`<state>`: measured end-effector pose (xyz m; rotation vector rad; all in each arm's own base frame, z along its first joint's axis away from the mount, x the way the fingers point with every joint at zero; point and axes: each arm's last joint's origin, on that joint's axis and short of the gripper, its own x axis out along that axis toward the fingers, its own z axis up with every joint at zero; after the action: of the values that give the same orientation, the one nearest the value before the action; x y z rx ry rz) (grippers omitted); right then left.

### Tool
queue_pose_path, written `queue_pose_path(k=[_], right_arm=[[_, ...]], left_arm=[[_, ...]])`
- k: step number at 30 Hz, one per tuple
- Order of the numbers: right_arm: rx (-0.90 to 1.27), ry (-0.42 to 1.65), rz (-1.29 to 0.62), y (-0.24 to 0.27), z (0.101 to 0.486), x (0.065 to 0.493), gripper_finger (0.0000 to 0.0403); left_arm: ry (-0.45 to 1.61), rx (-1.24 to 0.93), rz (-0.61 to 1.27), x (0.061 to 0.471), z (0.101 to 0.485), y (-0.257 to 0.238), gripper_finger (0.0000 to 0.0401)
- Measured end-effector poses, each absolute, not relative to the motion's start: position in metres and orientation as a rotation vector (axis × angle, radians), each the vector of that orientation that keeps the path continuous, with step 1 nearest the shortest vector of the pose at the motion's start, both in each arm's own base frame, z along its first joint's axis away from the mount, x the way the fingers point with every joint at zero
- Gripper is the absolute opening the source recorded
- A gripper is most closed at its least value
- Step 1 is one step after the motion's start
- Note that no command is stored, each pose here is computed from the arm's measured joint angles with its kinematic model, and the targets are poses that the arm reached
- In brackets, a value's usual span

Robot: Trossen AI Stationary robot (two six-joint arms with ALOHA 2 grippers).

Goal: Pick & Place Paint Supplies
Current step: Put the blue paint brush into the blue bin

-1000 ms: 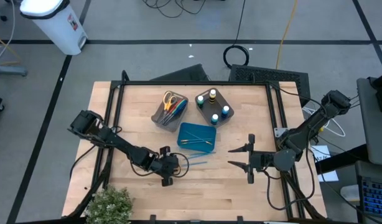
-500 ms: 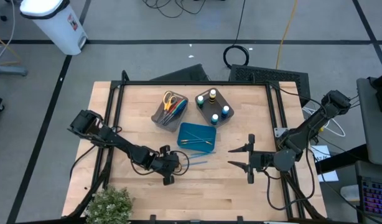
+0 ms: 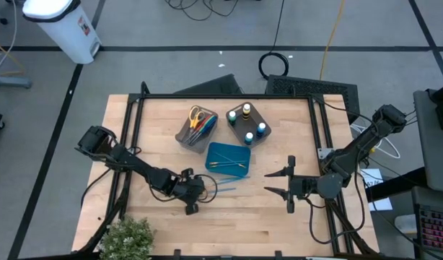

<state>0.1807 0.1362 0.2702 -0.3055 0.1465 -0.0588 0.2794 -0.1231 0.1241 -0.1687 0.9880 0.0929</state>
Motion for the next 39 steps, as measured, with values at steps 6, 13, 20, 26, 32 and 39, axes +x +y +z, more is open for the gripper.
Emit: queue_pose_path(k=[6, 13, 20, 26, 32, 39], right_arm=[[-0.306, 0.146, -0.059, 0.136, 0.270, 0.181, 0.0171], [-0.304, 0.145, -0.059, 0.136, 0.270, 0.181, 0.0171], [-0.301, 0.142, -0.059, 0.136, 0.271, 0.181, 0.0171], [-0.301, 0.142, -0.059, 0.136, 0.271, 0.181, 0.0171], [-0.301, 0.142, -0.059, 0.136, 0.271, 0.181, 0.0171], [-0.301, 0.142, -0.060, 0.136, 0.271, 0.181, 0.0171]], left_arm=[[0.887, -0.131, 0.110, 0.276, 0.144, -0.128, 0.0003], [0.837, -0.078, 0.096, 0.281, 0.154, -0.135, 0.0002], [0.771, 0.004, 0.059, 0.295, 0.176, -0.140, 0.0002], [0.715, 0.066, 0.058, 0.309, 0.200, -0.142, 0.0003], [0.686, 0.118, 0.050, 0.319, 0.216, -0.138, 0.0003], [0.699, 0.146, 0.095, 0.329, 0.224, -0.119, 0.0003]])
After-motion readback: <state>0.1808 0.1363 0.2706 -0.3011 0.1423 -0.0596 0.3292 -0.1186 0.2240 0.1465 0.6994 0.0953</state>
